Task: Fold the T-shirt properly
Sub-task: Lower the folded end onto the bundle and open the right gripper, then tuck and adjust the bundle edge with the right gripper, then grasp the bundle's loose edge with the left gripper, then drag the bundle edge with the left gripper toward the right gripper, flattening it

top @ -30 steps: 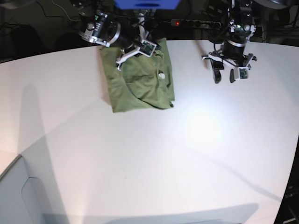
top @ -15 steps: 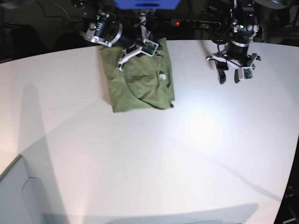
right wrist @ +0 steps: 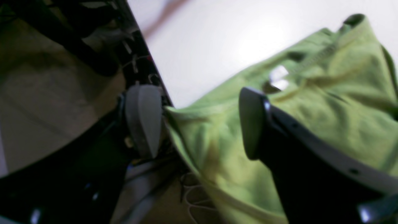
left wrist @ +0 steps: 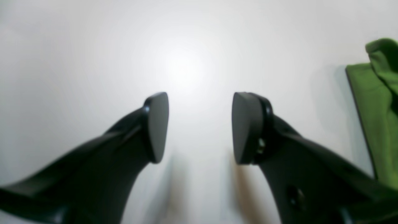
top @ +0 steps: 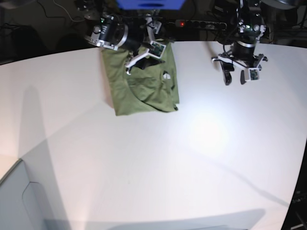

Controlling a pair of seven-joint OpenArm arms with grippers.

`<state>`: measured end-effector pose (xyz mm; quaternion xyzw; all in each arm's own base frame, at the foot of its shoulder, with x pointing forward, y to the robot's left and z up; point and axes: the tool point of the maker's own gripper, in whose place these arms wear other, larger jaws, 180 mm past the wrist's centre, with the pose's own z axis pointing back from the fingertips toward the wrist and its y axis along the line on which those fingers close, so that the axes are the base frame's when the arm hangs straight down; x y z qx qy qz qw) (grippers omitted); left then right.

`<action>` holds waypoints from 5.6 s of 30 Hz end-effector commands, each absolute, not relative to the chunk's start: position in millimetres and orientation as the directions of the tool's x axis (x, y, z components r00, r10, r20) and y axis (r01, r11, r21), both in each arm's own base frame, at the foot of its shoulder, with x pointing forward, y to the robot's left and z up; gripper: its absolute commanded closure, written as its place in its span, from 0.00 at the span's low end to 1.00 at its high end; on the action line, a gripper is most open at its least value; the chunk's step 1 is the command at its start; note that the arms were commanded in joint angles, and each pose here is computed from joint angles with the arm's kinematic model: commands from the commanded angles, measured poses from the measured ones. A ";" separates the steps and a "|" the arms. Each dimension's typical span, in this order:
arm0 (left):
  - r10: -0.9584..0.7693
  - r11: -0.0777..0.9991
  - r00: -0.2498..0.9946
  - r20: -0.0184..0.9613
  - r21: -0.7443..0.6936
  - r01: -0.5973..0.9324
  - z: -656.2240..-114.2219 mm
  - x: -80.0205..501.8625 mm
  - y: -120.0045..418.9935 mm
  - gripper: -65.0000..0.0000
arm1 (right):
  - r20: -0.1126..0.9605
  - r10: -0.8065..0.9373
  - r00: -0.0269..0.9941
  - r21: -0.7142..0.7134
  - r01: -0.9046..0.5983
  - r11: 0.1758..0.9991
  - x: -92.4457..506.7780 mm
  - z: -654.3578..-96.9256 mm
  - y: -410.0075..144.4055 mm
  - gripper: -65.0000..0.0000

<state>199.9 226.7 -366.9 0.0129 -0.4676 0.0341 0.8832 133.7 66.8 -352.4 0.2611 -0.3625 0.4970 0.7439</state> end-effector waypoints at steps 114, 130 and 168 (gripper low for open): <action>0.337 0.868 0.574 0.746 -0.483 0.119 -352.6 199.2 60.3 0.42 | 0.882 0.204 0.425 0.088 -0.573 0.815 163.3 -353.6 -65.9 1.00; 0.341 0.869 0.650 0.679 -0.491 0.057 -399.9 194.5 56.8 0.42 | 0.849 0.230 0.476 0.067 -0.528 0.846 155.1 -363.4 -89.9 1.00; 0.231 0.901 0.694 0.682 -0.419 0.111 -428.2 207.3 72.3 1.00 | 0.847 0.192 0.496 0.032 -0.408 0.912 153.2 -356.9 -138.2 1.00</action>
